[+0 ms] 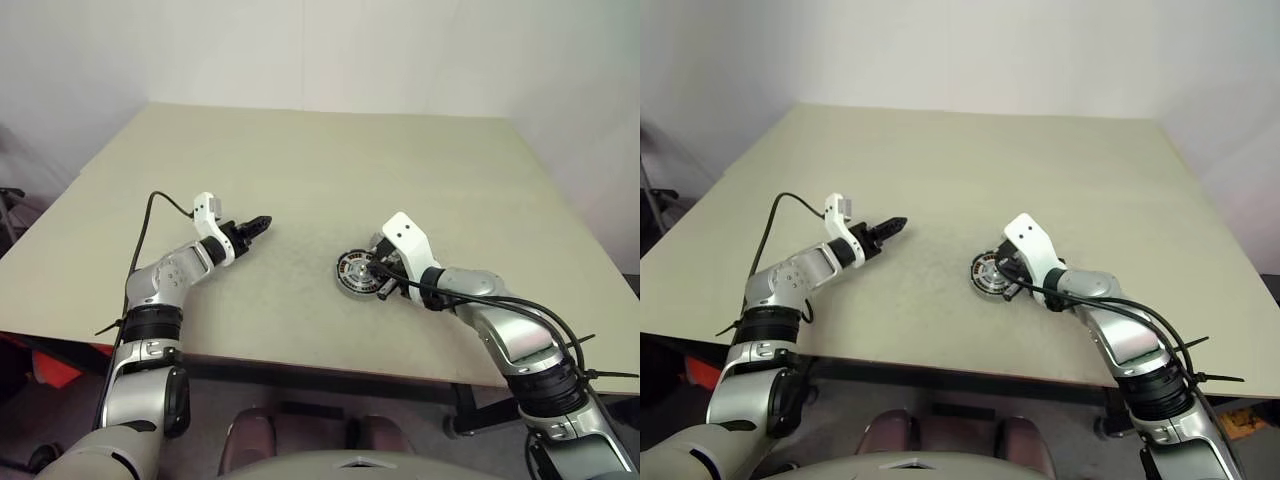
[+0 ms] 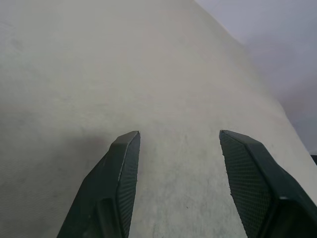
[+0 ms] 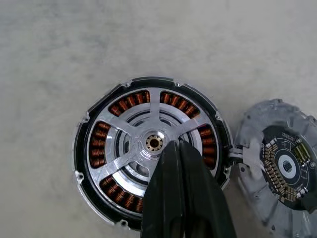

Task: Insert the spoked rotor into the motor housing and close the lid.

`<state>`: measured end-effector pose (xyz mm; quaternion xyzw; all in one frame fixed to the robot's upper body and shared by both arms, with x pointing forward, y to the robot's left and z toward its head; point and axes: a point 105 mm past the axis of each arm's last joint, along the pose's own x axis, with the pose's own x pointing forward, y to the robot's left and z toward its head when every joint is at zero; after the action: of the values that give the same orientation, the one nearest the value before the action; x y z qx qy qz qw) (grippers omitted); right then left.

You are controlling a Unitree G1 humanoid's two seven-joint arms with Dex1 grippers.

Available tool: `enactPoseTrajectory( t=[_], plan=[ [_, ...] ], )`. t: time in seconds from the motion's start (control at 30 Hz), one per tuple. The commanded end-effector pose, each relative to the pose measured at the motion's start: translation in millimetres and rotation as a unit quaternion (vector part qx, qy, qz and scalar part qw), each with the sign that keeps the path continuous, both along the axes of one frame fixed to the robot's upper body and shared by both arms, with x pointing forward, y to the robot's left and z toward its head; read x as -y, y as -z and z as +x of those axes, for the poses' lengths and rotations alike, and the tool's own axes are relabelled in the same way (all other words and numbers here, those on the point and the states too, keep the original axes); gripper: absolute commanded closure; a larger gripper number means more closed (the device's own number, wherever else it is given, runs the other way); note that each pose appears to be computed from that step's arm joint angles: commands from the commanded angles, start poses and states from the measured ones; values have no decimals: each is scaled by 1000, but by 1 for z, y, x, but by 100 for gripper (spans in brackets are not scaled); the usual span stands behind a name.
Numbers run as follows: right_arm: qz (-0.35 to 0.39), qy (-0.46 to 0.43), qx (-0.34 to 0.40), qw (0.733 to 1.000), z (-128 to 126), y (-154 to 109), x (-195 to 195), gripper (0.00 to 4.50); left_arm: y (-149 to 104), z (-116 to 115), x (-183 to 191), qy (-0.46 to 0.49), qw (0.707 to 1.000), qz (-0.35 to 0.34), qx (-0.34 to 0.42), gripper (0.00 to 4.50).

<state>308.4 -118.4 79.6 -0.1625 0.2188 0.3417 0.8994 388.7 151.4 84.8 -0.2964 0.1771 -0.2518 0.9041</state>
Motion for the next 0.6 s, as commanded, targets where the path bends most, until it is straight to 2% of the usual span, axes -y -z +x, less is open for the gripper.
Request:
enactPoseTrajectory(
  t=[0.03,0.2,0.33,0.43,0.6],
  plan=[
    [1,-3,4,1000,2,-2,-2,450,-17,6,-4,-7,1000,2,30,179],
    [-5,-13,40,999,7,-24,2,450,-16,6,-3,-6,1000,3,29,179],
    [-14,-40,95,995,9,-51,2,450,-14,6,-1,-3,1000,3,28,179],
    [-105,-100,160,976,7,-59,10,450,-14,6,1,0,1000,2,31,179],
    [-257,-232,138,928,-1,-48,43,450,-19,6,5,9,999,11,45,179]
  ],
)
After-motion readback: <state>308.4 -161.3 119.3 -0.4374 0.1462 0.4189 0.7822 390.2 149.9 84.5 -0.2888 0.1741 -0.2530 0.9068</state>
